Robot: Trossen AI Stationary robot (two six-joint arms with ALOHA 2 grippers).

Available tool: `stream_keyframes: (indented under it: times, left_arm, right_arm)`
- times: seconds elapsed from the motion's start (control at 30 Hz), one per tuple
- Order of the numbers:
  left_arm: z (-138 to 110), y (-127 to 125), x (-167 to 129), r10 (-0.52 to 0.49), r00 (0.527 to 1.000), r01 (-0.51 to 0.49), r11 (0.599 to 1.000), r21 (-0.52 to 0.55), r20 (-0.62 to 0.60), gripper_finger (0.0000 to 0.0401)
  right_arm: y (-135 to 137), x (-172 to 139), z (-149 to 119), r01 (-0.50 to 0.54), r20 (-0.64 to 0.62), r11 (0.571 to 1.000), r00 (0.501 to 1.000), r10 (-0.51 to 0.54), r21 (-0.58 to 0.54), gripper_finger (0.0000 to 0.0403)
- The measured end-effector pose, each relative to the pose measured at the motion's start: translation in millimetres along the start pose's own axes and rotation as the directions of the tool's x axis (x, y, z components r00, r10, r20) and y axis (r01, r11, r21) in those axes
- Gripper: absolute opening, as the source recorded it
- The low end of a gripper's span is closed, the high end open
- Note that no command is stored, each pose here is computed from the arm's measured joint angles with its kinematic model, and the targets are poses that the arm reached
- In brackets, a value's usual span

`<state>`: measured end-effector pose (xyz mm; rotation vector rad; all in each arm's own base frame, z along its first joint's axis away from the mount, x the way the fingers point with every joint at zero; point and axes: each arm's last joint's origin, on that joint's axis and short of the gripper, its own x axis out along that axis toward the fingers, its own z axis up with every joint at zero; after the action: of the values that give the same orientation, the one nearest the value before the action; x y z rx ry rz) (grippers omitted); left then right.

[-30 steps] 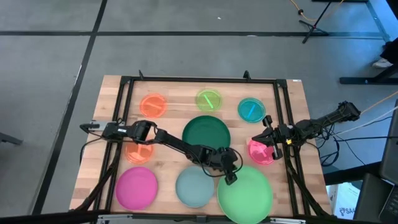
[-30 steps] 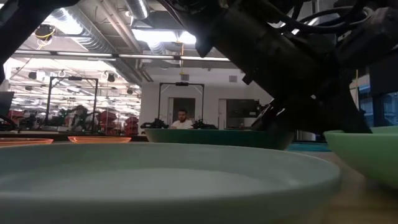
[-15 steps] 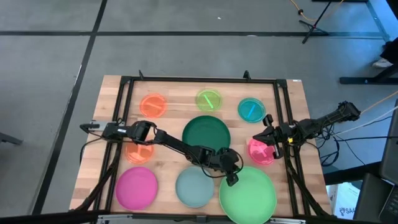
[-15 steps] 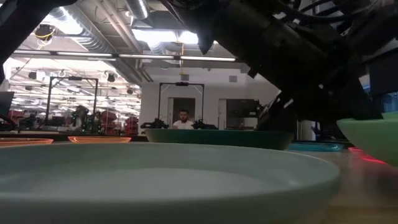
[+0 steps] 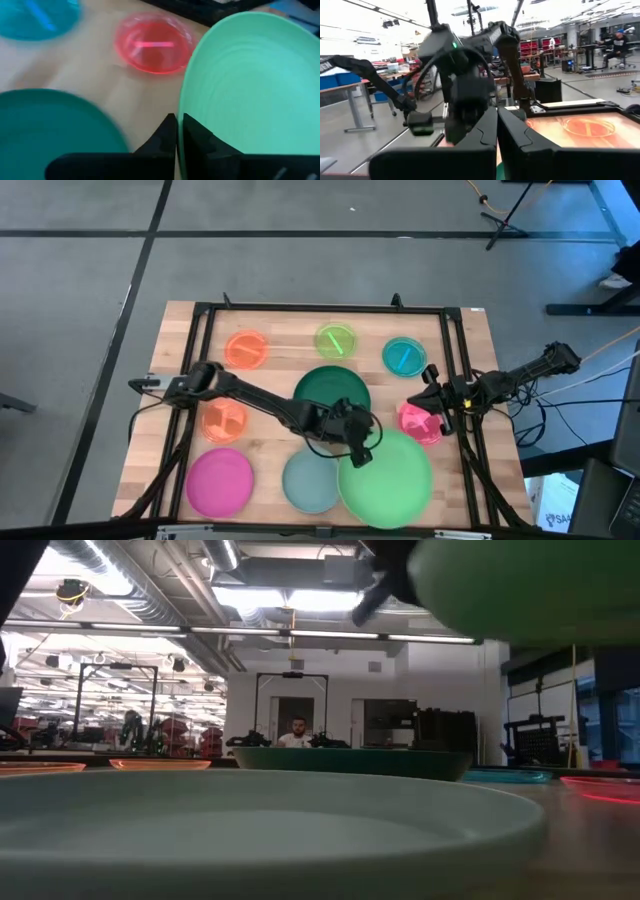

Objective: Stack plastic plates
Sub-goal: Stack the green plate on top of the dark green plate

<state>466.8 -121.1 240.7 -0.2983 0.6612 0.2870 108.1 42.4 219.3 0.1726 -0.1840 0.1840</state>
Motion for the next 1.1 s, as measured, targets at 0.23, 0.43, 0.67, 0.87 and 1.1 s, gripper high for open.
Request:
stream_keyframes:
  times: [0.23, 0.43, 0.67, 0.87, 1.1]
  left_arm:
    - [5, 15, -37, 0.189, 0.981, -0.185, 0.980, 0.072, -0.050, 0.0005]
    - [16, 37, -49, 0.284, 0.957, -0.278, 0.957, 0.086, -0.067, 0.0005]
    - [29, 62, -56, 0.333, 0.939, -0.324, 0.940, 0.103, -0.084, 0.0005]
    - [41, 83, -68, 0.379, 0.922, -0.372, 0.924, 0.091, -0.080, 0.0005]
    - [53, 105, -79, 0.416, 0.905, -0.409, 0.908, 0.093, -0.084, 0.0005]
  right_arm:
    - [0, 3, -1, 0.006, -0.005, 1.000, 1.000, -0.006, 0.006, 0.0003]
    - [1, 3, 1, 0.003, 0.017, 1.000, 1.000, -0.003, 0.010, 0.0003]
    - [1, 3, -1, 0.004, 0.004, 1.000, 1.000, -0.004, 0.007, 0.0003]
    - [3, 4, 0, -0.062, 0.007, 0.996, 0.998, 0.062, 0.059, 0.0003]
    - [4, 4, -1, -0.111, -0.001, 0.991, 0.994, 0.112, 0.073, 0.0003]
